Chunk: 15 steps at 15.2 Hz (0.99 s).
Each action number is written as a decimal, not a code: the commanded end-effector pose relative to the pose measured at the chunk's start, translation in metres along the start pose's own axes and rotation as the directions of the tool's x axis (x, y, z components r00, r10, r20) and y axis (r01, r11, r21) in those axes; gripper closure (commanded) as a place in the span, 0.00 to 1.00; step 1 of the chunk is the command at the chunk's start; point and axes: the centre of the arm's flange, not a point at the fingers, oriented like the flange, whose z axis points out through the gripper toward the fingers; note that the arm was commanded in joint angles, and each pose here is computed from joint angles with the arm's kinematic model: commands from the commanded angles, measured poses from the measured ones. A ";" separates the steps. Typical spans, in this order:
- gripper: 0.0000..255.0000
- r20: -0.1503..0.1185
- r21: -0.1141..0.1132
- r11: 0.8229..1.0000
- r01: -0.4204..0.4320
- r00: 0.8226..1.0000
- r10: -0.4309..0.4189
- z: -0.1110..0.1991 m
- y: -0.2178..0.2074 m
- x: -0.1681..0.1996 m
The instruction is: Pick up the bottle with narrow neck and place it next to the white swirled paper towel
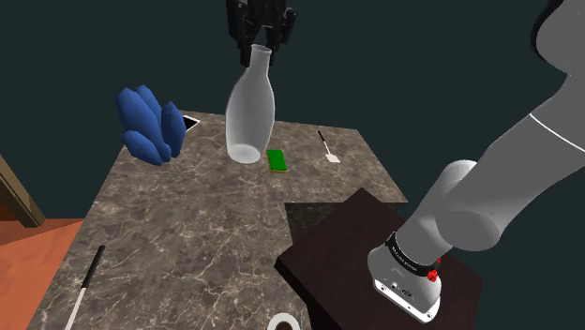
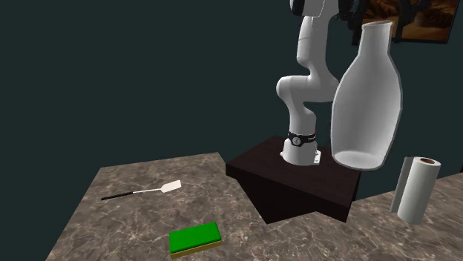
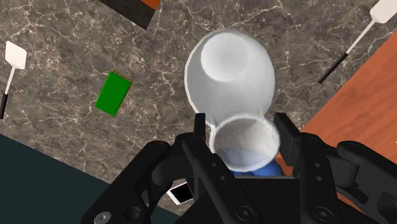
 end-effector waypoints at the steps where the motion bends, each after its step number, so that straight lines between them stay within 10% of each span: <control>1: 1.00 0.000 0.000 1.000 -0.002 1.000 0.002 -0.002 -0.013 -0.023; 15: 1.00 0.000 0.000 1.000 -0.002 1.000 0.002 -0.014 -0.130 -0.165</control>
